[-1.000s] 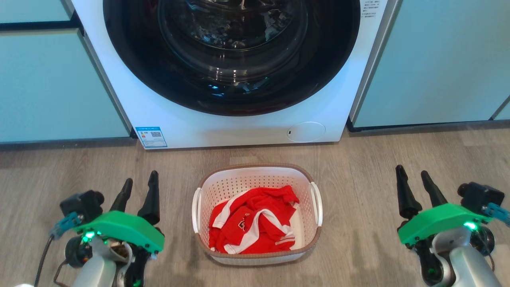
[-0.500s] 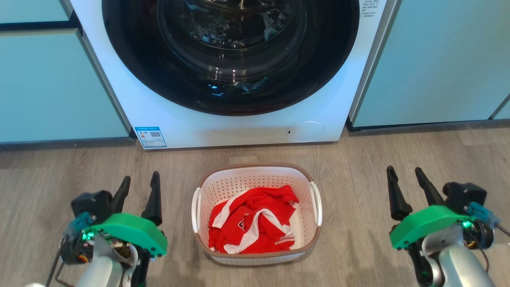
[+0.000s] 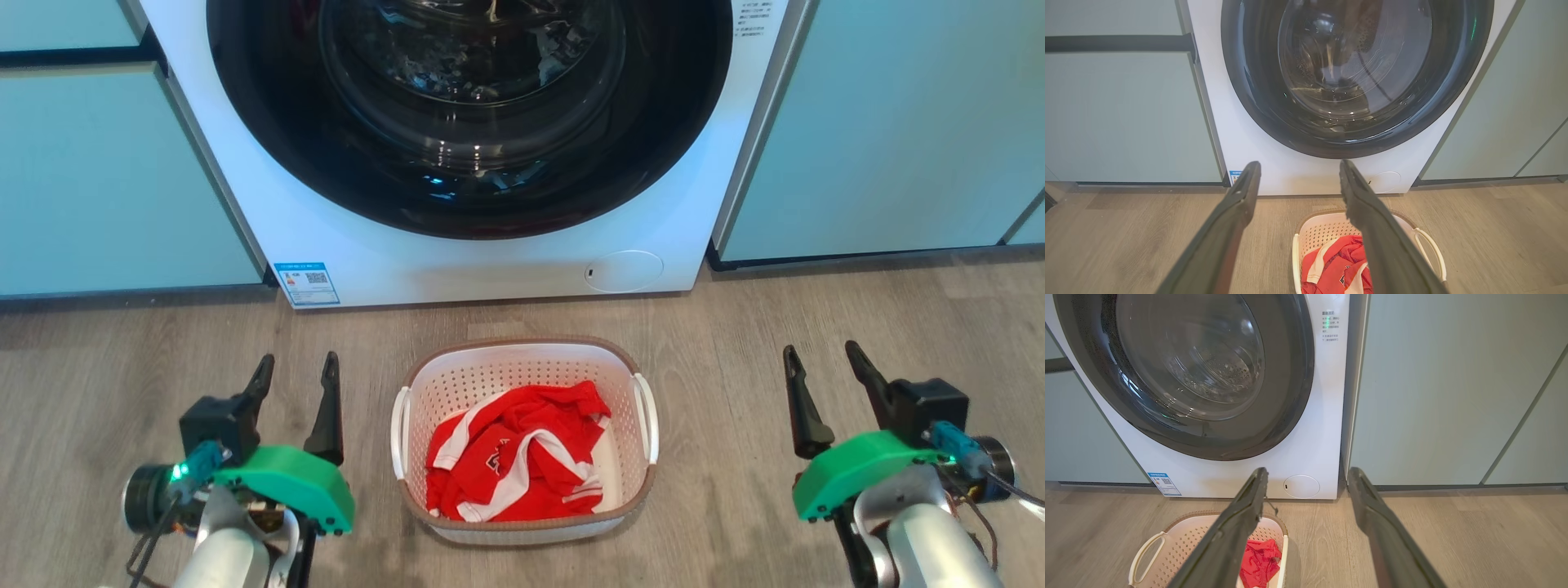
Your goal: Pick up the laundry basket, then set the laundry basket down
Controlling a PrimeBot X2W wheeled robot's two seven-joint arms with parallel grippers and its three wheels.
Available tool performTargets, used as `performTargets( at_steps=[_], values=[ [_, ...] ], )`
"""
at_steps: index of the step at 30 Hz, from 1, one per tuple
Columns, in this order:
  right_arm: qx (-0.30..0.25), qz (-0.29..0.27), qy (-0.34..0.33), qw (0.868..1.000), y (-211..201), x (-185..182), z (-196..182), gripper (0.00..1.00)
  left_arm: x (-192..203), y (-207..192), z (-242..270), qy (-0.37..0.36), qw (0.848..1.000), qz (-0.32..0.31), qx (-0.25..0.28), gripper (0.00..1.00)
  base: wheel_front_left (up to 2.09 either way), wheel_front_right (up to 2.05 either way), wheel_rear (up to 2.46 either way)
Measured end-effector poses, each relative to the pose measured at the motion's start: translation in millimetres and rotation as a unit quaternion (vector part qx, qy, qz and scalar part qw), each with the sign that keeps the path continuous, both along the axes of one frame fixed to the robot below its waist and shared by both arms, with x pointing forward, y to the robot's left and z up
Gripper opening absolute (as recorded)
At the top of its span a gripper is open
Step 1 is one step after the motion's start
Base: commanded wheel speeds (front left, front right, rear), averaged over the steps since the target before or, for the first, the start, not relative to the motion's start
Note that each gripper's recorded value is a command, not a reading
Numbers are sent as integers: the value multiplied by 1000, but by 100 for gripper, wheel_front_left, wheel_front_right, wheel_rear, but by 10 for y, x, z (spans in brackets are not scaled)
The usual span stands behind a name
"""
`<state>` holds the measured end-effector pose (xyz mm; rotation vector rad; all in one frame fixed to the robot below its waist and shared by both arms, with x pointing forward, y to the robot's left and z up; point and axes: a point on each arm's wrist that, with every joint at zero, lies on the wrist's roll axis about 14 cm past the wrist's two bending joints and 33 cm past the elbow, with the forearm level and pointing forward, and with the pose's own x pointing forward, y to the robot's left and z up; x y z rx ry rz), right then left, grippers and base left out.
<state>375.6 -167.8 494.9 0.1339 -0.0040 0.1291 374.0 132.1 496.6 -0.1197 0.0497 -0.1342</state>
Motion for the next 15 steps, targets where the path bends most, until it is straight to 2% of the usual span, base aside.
performTargets(
  at_steps=[11,15],
  values=[
    [-48,9,-12,999,27,-15,5,100,-1,-21,39,-22,999,-1,46,100,0,0,0],
    [-45,4,-16,999,8,-14,17,100,-5,-56,34,-23,998,-7,50,100,0,0,0]
  ],
)
